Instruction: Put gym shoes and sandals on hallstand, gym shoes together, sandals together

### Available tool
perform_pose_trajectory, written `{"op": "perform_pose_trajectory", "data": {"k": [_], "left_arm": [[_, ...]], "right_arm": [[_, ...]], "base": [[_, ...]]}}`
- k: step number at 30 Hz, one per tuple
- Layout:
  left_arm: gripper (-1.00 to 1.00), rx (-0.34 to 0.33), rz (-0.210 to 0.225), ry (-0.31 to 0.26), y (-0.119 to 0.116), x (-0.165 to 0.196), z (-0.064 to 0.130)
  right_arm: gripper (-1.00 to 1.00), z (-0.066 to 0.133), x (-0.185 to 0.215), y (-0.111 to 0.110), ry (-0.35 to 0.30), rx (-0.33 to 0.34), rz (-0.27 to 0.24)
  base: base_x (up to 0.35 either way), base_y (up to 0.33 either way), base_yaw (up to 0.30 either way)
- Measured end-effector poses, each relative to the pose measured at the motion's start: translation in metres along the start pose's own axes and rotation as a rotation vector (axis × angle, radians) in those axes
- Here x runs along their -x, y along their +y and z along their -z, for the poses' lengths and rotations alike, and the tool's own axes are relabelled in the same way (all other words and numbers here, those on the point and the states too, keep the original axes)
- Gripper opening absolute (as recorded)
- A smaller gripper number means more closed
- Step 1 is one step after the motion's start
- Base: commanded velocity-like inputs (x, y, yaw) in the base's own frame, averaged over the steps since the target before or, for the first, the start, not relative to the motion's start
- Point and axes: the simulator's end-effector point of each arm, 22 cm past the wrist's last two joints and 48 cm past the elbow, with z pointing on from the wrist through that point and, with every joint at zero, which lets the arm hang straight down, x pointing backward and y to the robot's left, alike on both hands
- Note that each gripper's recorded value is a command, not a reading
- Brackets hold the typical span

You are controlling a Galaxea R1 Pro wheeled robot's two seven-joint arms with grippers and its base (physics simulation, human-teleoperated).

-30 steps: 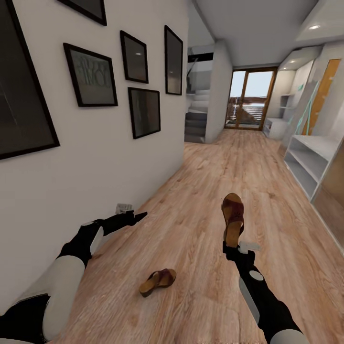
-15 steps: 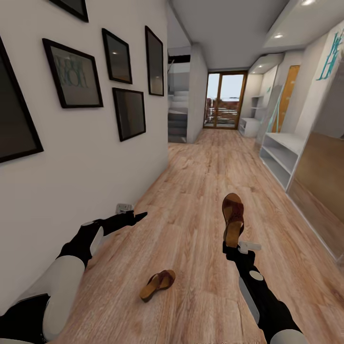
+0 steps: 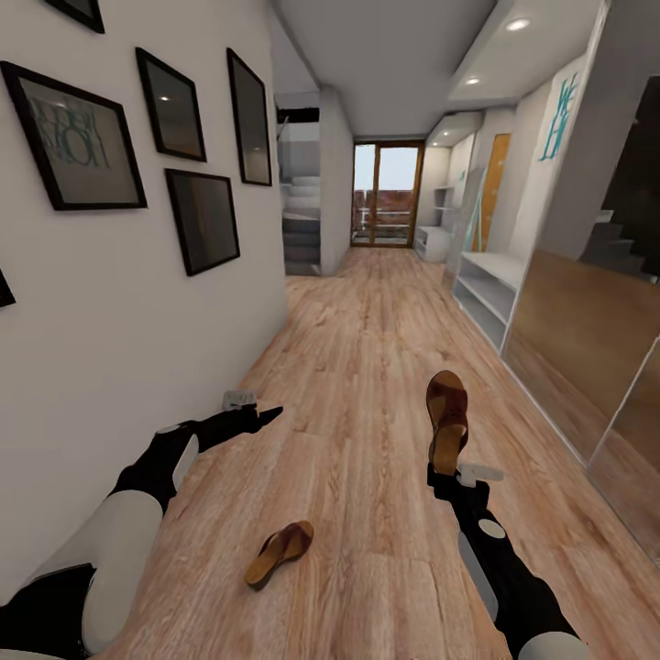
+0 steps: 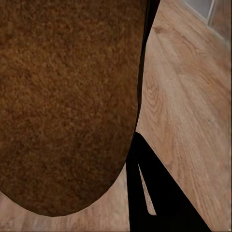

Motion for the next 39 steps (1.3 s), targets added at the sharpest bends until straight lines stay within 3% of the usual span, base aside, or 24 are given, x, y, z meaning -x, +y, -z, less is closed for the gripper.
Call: {"op": "perform_pose_trajectory", "data": {"k": [27, 39], "left_arm": [[1.00, -0.001, -0.006, -0.007, -0.0026, 0.0056, 0.0022], [1.00, -0.002, -0.007, -0.010, -0.0036, 0.0078, 0.0030]], "right_arm": [[-1.00, 0.0015, 0.0063, -0.0011, -0.011, -0.001, -0.002], [-1.00, 0.0021, 0.0083, -0.0005, -0.014, -0.001, -0.002]], "base": [[0.000, 0.003, -0.284], [0.000, 0.210, -0.198]]}}
